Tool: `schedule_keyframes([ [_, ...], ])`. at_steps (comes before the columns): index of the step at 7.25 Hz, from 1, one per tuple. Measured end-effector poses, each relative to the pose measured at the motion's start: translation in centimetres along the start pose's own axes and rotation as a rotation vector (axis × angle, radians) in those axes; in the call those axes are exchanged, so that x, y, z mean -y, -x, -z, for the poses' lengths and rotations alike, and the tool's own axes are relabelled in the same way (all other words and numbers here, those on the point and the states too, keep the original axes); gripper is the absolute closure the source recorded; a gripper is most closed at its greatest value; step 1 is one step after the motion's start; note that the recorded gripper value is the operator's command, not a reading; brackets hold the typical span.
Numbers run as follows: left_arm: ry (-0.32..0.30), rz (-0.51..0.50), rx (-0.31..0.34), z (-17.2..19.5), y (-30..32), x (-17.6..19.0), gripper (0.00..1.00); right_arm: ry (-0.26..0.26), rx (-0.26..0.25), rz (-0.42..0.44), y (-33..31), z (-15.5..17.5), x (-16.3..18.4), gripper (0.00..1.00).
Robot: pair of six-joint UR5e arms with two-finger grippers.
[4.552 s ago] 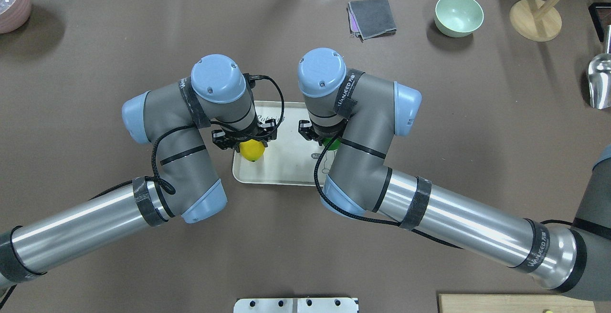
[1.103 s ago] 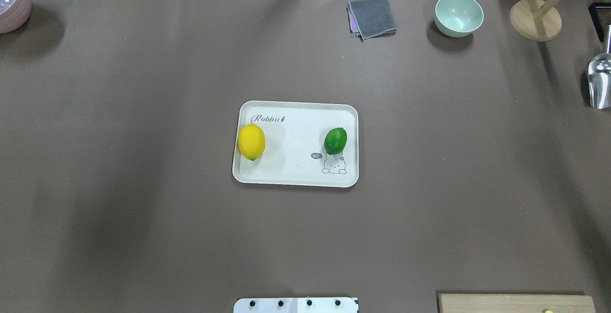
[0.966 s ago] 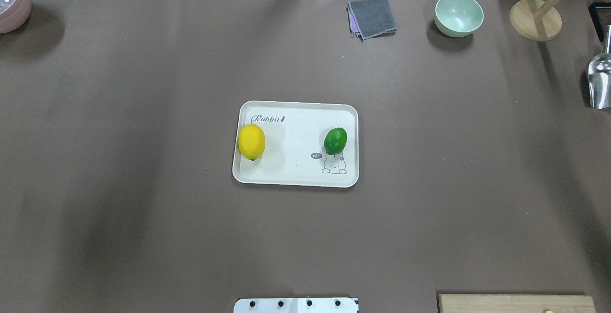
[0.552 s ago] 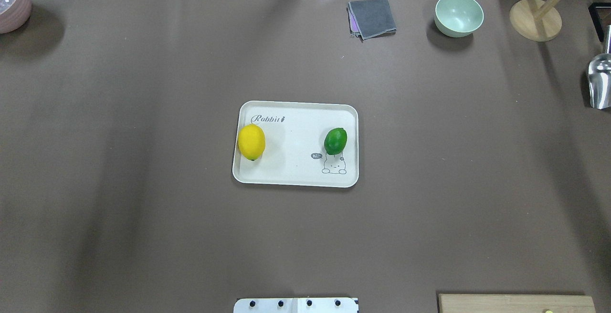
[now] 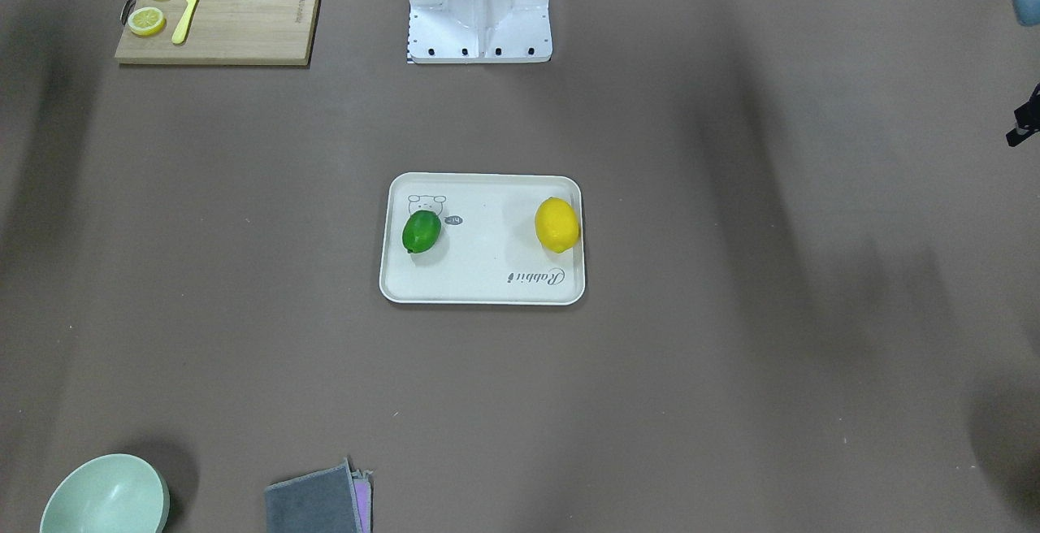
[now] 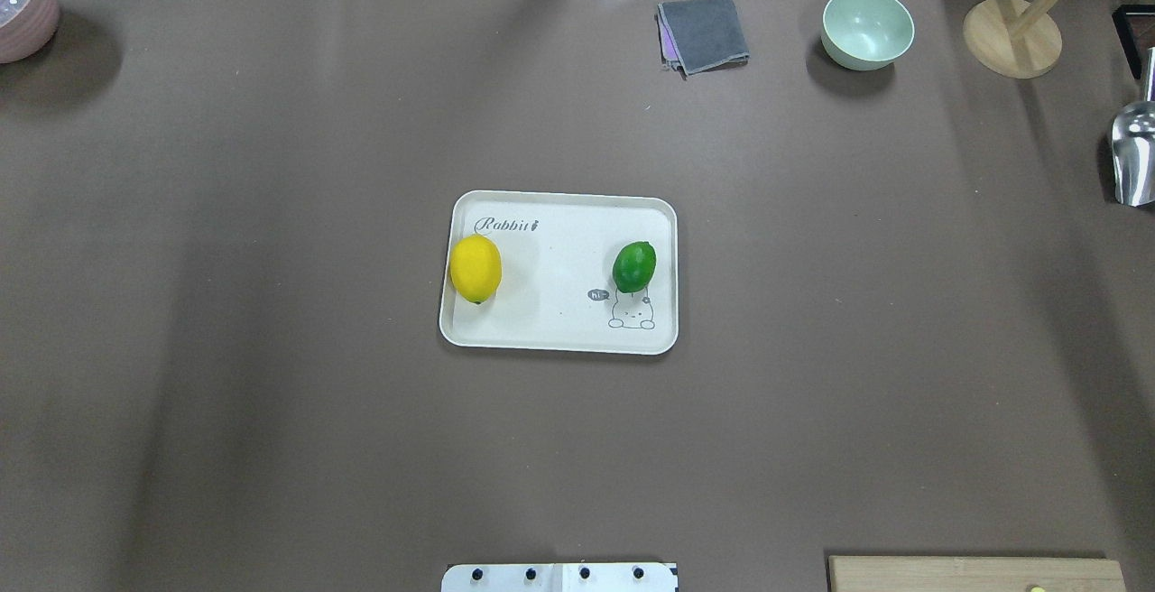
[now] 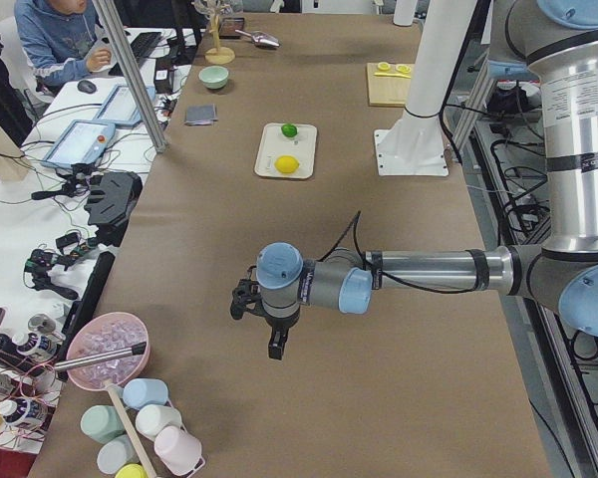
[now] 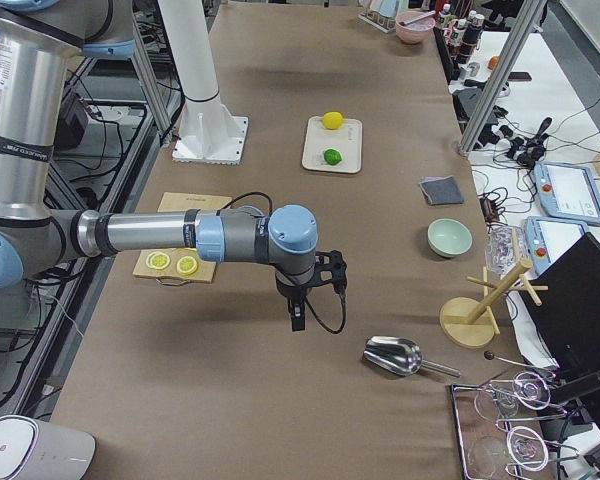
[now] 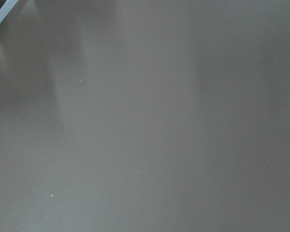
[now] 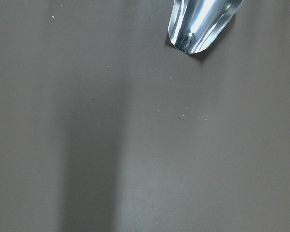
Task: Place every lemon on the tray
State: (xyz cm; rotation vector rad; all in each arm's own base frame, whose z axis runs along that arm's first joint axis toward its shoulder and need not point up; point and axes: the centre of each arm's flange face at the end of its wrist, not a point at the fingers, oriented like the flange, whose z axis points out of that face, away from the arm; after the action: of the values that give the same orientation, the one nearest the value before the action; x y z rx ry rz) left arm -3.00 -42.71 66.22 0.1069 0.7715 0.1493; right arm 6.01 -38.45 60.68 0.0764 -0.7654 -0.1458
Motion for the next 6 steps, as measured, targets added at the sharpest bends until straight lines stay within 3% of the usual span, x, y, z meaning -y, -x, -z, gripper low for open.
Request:
schedule_keyframes([
  [3, -0.015, -0.028, 0.006, 0.6, 2.1, -0.8, 0.01, -0.006, -0.009, -0.021, -0.5, 0.8, -0.1, 0.0],
  [6, -0.012, -0.05, 0.006, 0.4, 2.7, -1.8, 0.01, 0.029, 0.005, 0.03, 0.1, -0.4, 4.0, 0.0],
])
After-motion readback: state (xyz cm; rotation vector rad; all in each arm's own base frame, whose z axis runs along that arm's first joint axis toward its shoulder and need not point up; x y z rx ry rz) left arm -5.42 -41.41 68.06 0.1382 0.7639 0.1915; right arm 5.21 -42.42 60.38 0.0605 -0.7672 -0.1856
